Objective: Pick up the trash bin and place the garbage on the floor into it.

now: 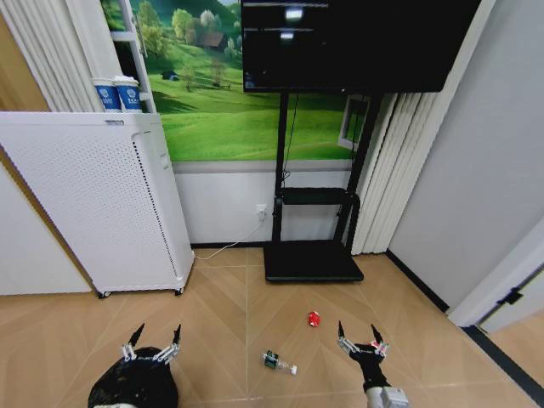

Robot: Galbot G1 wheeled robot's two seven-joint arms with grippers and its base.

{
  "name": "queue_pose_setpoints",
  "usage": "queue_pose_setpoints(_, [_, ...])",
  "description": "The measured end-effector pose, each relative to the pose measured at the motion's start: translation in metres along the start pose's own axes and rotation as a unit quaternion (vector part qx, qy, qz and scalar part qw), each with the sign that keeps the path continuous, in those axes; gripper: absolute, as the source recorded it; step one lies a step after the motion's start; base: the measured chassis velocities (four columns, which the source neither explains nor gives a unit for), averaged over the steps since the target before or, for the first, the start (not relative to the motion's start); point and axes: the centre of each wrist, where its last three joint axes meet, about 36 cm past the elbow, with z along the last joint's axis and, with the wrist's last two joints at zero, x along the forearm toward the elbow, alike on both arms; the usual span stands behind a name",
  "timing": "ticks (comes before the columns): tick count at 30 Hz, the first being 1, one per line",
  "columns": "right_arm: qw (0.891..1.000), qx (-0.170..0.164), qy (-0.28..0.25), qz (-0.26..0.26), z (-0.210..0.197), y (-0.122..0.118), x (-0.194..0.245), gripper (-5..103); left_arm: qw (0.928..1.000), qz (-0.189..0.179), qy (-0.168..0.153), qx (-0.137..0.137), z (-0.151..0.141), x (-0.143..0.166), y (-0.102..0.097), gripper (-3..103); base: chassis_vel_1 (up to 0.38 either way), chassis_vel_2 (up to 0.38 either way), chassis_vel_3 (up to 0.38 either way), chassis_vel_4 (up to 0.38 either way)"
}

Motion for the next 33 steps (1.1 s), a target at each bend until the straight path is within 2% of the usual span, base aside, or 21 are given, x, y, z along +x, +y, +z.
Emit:
queue_pose_setpoints(18, [1.0, -0.002, 0.0, 0.009, 0.002, 0.001, 0.0, 100, 1.0, 0.0, 0.003, -0.001, 0.001, 0.002, 0.0, 100, 0.0, 0.0, 0.0, 0.0])
queue_pose_setpoints(24, [1.0, -0.002, 0.001, 0.01, 0.004, 0.001, 0.0, 100, 0.9998, 0.019, 0.001, 0.002, 0.002, 0.004, 0.001, 100, 0.0, 0.0, 0.0, 0.0])
queue_pose_setpoints(25, [1.0, -0.003, 0.001, 0.01, 0.004, 0.001, 0.0, 100, 0.9998, 0.02, 0.0, 0.0, 0.003, 0.006, 0.002, 103, 0.0, 0.0, 0.0, 0.0])
queue_pose_setpoints(31, [1.0, -0.005, 0.0, 0.013, 0.004, 0.0, 0.0, 100, 0.9999, 0.012, 0.007, -0.005, 0.006, 0.018, 0.008, 99, 0.0, 0.0, 0.0, 0.0])
queue_pose_setpoints(33, [1.0, -0.005, -0.001, 0.015, 0.005, -0.002, -0.001, 100, 0.9999, 0.014, -0.001, -0.009, 0.004, 0.026, 0.013, 97, 0.0, 0.0, 0.0, 0.0])
